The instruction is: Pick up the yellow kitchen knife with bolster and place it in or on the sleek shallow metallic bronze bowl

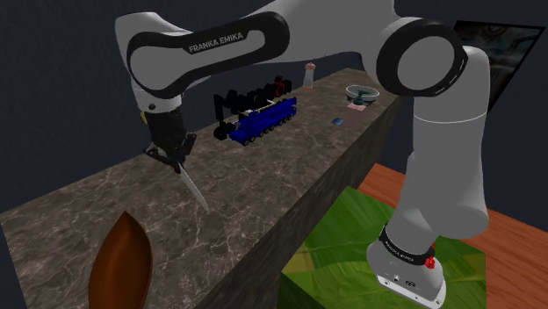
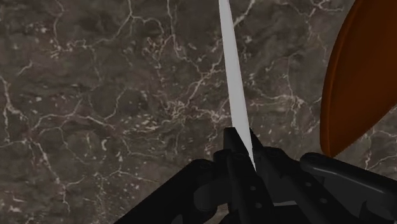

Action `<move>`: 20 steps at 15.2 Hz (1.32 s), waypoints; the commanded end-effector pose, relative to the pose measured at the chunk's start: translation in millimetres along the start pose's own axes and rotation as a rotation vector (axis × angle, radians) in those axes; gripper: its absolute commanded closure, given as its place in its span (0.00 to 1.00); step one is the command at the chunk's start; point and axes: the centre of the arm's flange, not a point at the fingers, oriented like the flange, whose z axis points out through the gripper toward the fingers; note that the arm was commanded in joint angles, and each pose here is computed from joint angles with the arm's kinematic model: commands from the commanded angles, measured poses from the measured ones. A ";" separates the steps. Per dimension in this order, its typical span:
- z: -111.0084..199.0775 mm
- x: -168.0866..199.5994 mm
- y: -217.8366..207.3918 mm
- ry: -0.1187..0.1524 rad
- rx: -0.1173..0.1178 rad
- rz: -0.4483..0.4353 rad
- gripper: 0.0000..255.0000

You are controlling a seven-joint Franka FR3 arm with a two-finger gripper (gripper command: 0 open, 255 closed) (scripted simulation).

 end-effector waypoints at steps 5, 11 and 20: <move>3.8 -29.6 -72.9 0.000 0.000 0.001 1.00; 8.4 -56.9 -147.1 0.000 0.000 0.001 1.00; 33.4 -78.5 -210.7 0.000 0.000 0.001 1.00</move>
